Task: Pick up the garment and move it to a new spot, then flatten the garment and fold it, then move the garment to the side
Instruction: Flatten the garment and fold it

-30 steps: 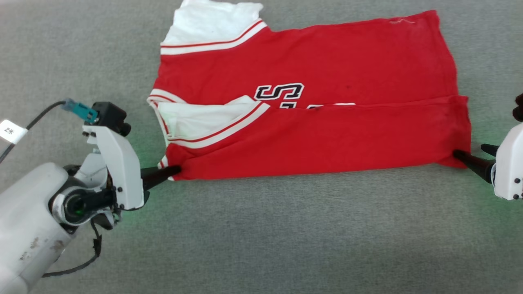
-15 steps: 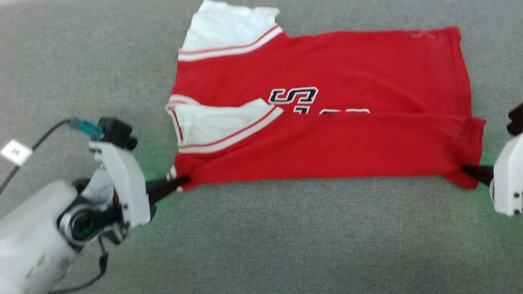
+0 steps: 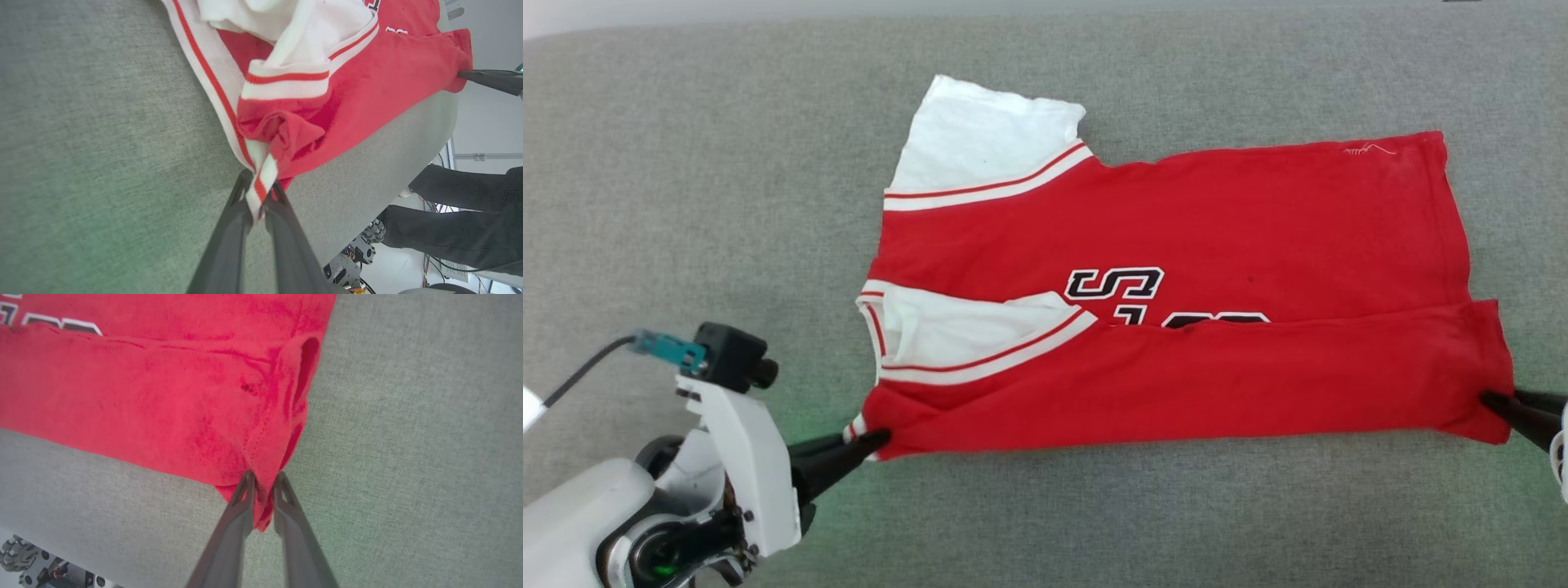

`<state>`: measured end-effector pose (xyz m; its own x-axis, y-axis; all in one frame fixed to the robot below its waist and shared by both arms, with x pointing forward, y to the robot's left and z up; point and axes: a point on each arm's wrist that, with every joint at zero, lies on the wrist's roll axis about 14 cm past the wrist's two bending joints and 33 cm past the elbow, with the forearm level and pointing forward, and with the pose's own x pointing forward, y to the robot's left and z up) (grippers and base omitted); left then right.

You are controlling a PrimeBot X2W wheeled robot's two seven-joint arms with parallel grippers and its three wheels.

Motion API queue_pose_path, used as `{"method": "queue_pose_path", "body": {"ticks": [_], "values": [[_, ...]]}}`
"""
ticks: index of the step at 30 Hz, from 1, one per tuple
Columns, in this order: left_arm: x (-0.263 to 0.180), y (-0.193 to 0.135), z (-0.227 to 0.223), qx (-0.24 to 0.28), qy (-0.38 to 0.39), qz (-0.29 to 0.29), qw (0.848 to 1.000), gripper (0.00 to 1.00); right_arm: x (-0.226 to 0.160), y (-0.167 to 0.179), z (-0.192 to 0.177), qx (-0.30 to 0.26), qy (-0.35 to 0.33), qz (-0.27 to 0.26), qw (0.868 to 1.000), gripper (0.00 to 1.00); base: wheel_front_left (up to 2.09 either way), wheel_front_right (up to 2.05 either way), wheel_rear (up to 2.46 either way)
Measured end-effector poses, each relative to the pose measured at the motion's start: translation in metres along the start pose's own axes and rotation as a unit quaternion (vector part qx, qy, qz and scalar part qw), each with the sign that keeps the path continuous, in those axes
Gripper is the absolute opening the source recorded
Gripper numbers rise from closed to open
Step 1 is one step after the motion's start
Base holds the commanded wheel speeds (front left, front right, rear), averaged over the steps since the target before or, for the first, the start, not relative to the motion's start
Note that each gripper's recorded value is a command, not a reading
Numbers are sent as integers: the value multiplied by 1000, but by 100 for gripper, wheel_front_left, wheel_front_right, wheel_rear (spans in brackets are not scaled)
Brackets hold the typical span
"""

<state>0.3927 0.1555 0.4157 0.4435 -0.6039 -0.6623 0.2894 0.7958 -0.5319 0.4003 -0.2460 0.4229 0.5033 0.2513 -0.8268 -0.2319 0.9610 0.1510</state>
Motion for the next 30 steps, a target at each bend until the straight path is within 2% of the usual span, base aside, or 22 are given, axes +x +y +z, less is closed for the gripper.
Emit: {"method": "queue_pose_path", "body": {"ticks": [5,10,12,15,18,21,22,23,24,28,30], "values": [[-10,2,14,9,-47,10,999,100,-15,-2,25,7,-88,-13,996,100,0,0,0],[-20,-2,58,50,-153,13,987,100,-32,4,66,5,-221,-22,975,100,0,0,0],[-19,3,76,73,-193,26,978,100,-34,12,82,-5,-275,-20,961,100,0,0,0],[-13,10,112,88,-269,46,958,100,-37,25,109,0,-360,-4,933,100,0,0,0],[-3,19,144,101,-311,66,943,100,-33,26,120,-5,-408,-9,913,100,0,0,0],[11,22,181,100,-344,71,931,100,-33,27,133,8,-459,-9,889,100,0,0,0],[11,22,181,100,-344,71,931,100,-33,27,133,8,-459,-9,889,100,0,0,0],[15,25,193,108,-347,77,928,100,-34,25,136,16,-474,-12,880,100,0,0,0],[24,31,214,128,-345,94,925,100,-37,18,142,28,-499,-22,866,100,0,0,0],[47,30,237,148,-324,100,929,100,-30,13,137,32,-501,-31,864,100,0,0,0],[65,30,247,158,-296,108,936,100,-22,10,126,31,-487,-36,872,100,0,0,0]]}}
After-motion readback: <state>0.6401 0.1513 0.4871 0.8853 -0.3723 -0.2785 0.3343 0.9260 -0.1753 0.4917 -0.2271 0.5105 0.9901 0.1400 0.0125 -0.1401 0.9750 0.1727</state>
